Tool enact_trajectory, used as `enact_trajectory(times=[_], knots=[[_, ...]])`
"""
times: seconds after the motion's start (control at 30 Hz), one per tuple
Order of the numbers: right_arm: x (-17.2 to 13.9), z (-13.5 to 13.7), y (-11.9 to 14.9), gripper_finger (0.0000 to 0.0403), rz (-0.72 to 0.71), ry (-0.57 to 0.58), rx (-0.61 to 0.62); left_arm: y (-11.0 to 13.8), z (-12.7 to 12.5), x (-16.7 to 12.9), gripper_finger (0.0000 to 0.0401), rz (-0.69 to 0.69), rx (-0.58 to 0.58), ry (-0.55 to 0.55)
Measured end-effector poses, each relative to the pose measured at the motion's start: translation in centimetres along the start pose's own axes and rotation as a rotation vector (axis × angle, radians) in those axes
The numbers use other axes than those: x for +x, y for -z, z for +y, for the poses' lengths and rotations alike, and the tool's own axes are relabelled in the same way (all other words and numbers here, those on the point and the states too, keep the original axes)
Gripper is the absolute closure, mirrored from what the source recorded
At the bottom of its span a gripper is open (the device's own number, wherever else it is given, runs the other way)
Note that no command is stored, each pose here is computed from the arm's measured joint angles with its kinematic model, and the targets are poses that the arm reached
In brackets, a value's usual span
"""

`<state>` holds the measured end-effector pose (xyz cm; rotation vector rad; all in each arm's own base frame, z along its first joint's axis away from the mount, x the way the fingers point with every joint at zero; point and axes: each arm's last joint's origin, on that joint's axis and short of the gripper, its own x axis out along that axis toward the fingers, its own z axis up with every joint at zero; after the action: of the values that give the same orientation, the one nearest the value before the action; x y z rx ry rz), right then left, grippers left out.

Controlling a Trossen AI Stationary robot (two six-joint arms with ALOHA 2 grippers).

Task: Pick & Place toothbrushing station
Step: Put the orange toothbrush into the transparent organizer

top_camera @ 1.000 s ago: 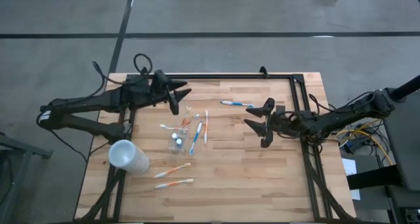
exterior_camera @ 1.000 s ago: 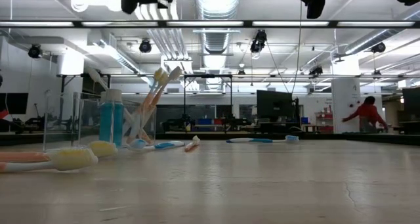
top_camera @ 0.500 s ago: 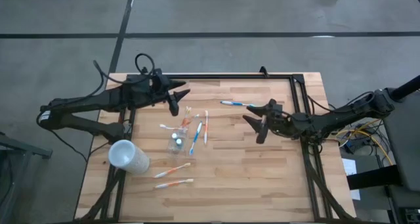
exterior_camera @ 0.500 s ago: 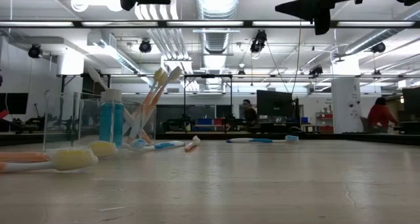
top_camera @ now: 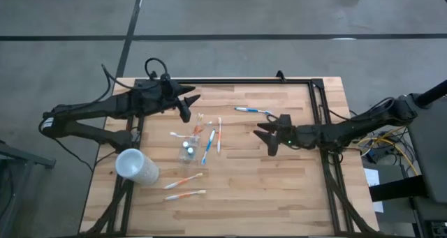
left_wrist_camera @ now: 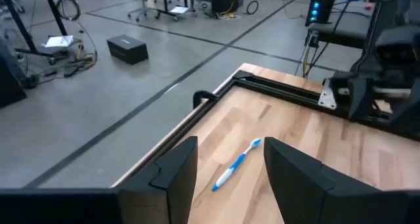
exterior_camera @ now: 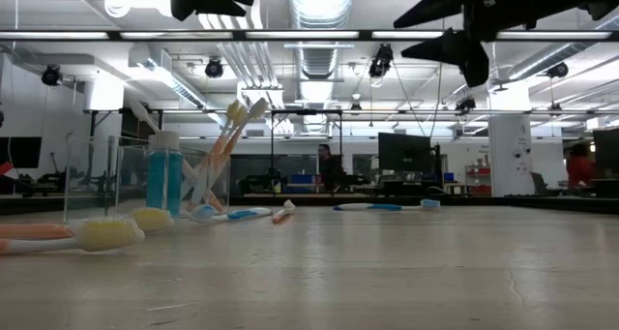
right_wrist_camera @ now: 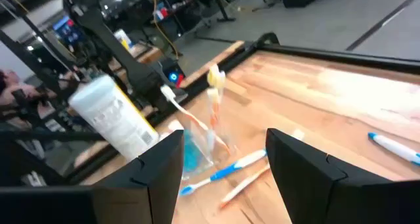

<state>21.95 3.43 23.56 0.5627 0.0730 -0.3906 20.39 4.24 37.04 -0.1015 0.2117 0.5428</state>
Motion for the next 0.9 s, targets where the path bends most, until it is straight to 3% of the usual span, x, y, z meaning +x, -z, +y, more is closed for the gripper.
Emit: enact_trajectory(times=[0.1,0.23,0.37,0.57,0.73,0.9], knots=[[0.5,0.0,0.6,0.0193,0.024,0.017,-0.032,0.0,0.0,0.0,0.0220,0.002,-0.063,0.009],[1.1,0.6,0.2,0.0193,0.015,0.022,-0.109,0.5,-0.5,0.3,0.0220,0.065,-0.141,0.121],[1.3,1.4,-0.8,0.0193,-0.013,0.017,-0.261,1.5,-1.6,1.7,0.0220,0.181,-0.378,0.206],[1.3,2.8,-2.6,0.0193,-0.063,-0.002,-0.447,4.1,-4.3,4.2,0.0221,0.387,-0.711,0.171],[1.3,3.3,-3.5,0.0193,-0.100,0.026,-0.503,4.9,-5.3,4.9,0.0221,0.509,-0.806,0.124],[1.3,3.3,-3.8,0.0193,-0.120,0.085,-0.523,3.3,-4.5,5.0,0.0221,0.503,-0.818,-0.008]])
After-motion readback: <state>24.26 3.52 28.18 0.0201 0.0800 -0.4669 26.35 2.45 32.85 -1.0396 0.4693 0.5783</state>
